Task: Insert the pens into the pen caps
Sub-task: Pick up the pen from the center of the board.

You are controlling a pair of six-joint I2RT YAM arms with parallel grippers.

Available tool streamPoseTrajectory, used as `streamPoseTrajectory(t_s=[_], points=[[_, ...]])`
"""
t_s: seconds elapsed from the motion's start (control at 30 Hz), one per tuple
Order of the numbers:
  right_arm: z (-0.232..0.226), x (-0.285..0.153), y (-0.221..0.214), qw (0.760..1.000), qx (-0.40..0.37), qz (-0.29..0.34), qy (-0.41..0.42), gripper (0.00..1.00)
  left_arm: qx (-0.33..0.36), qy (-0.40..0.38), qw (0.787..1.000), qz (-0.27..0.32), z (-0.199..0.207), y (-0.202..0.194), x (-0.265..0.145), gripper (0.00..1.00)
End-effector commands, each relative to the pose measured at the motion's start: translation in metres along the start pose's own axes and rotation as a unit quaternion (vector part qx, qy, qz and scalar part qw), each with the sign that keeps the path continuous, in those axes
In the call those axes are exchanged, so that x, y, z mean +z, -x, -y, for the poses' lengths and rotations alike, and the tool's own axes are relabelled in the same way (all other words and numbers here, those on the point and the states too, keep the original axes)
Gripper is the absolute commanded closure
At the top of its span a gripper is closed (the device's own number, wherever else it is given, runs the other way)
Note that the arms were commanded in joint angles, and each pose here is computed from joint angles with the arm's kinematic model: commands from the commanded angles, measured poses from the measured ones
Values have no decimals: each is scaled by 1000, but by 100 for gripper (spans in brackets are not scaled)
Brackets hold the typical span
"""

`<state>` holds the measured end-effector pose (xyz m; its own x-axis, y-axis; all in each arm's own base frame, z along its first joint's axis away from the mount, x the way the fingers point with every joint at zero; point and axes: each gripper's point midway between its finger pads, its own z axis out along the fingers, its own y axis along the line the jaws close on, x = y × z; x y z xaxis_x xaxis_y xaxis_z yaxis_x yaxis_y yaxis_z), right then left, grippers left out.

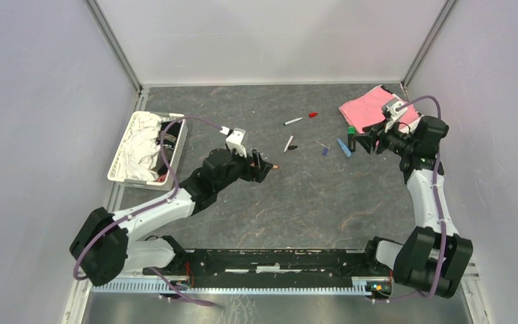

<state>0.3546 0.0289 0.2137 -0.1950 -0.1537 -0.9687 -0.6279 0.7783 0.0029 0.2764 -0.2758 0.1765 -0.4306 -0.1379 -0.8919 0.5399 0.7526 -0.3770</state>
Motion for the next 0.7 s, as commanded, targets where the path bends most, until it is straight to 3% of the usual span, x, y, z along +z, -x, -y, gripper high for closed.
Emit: streamPoseTrajectory(t_s=[0.0, 0.23, 0.4, 0.53, 0.67], points=[[-44, -10, 6, 996, -32, 39, 79, 50, 18, 58, 998, -29, -23, 4, 12, 21], [-73, -15, -17, 987, -75, 53, 135, 49, 94, 106, 977, -158, -48, -25, 38, 21], [-80, -16, -22, 983, -67, 41, 164, 49, 93, 148, 959, -224, -61, -38, 59, 23], [-82, -16, -24, 983, -62, 40, 170, 49, 91, 177, 947, -251, -68, -40, 72, 36], [-84, -18, -23, 982, -72, 43, 169, 49, 219, 129, 907, -335, -73, -42, 70, 37]])
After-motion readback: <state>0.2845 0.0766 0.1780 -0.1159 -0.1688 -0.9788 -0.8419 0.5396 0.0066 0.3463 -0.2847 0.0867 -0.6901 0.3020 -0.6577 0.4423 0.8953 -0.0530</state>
